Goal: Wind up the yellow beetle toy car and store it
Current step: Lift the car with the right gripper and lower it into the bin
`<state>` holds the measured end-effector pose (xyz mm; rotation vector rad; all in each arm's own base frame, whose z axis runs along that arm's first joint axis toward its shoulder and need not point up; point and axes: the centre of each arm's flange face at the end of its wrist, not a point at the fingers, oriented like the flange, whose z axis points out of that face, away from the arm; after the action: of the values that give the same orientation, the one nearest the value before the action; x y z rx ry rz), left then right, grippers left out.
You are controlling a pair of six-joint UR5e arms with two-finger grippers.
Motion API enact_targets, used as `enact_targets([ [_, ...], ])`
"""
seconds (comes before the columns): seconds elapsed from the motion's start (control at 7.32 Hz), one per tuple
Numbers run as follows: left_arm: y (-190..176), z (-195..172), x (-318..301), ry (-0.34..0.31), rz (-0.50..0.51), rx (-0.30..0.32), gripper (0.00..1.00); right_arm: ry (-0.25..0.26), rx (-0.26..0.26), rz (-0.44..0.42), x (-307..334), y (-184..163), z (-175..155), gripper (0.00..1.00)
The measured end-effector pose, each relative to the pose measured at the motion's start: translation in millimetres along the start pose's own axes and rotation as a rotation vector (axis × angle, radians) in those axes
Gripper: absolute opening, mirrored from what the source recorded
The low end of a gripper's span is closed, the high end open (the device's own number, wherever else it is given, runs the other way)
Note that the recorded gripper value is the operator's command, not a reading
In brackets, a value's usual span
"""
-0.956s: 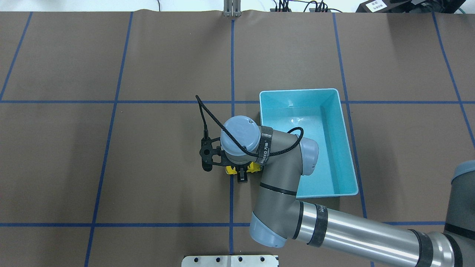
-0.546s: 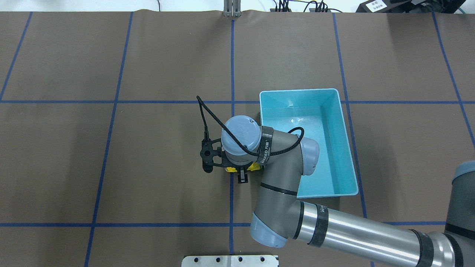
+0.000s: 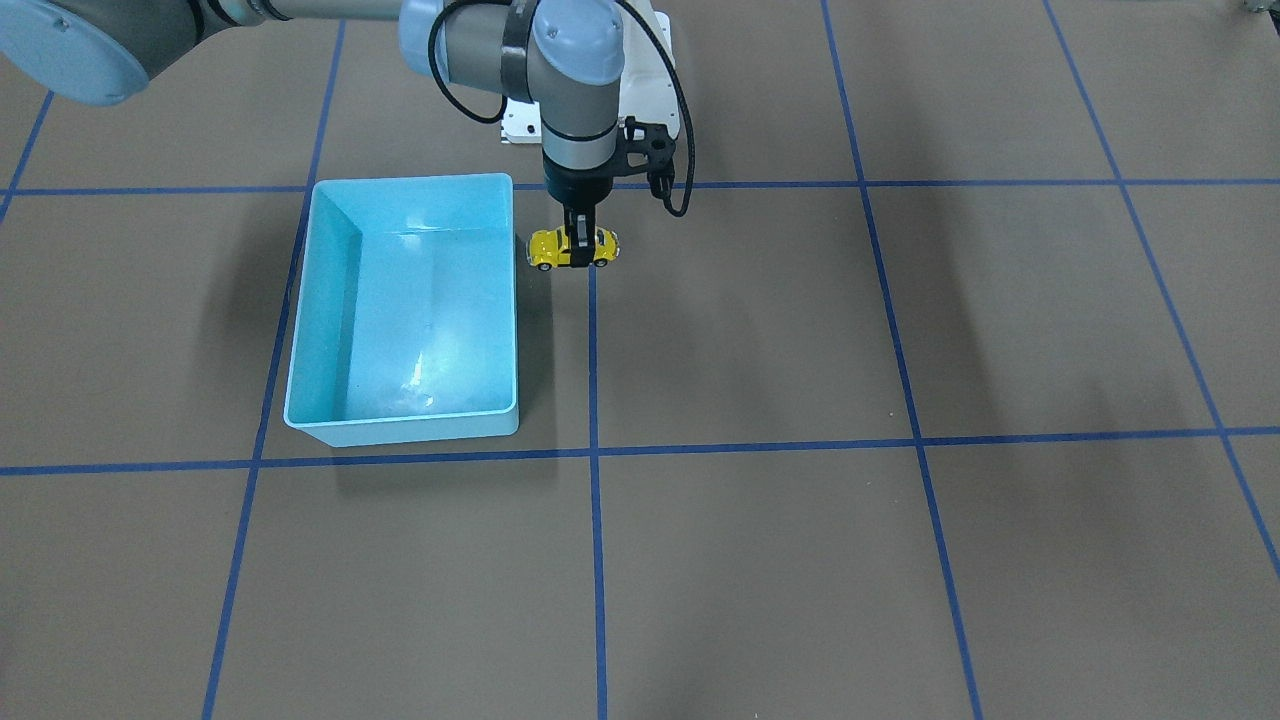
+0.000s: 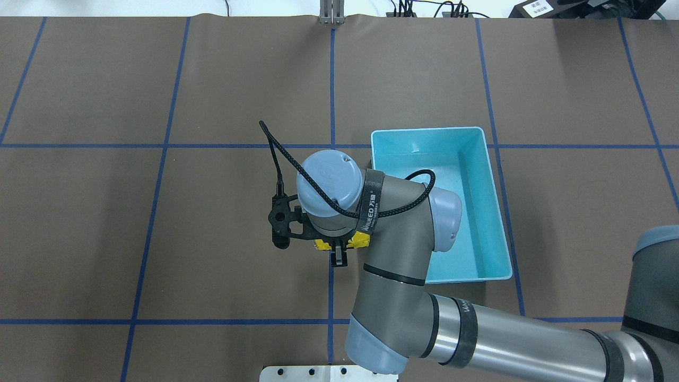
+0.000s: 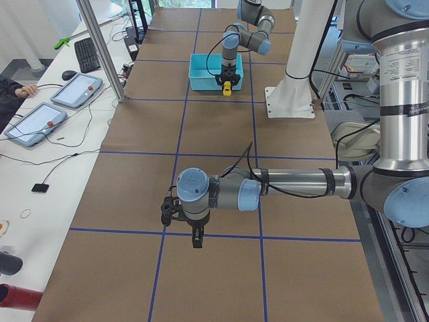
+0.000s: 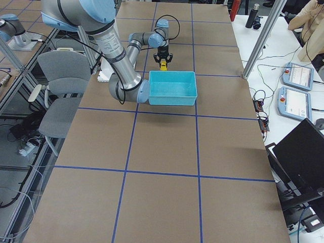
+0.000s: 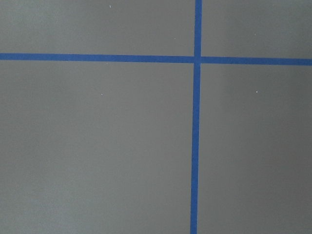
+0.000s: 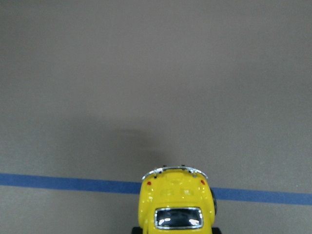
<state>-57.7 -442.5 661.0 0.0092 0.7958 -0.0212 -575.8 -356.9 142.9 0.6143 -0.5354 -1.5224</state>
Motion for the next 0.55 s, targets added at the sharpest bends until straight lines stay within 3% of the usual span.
enact_targets([
  [0.27, 0.2, -0.4, 0.4, 0.001, 0.001, 0.001, 1.0, 0.001, 0.02, 0.039, 13.8, 31.3, -53.5, 0.0],
  [0.55, -0.3, -0.3, 0.4, 0.001, 0.0, 0.0, 1.0, 0.012, 0.011, 0.045, 36.6, 90.8, -56.3, 0.0],
])
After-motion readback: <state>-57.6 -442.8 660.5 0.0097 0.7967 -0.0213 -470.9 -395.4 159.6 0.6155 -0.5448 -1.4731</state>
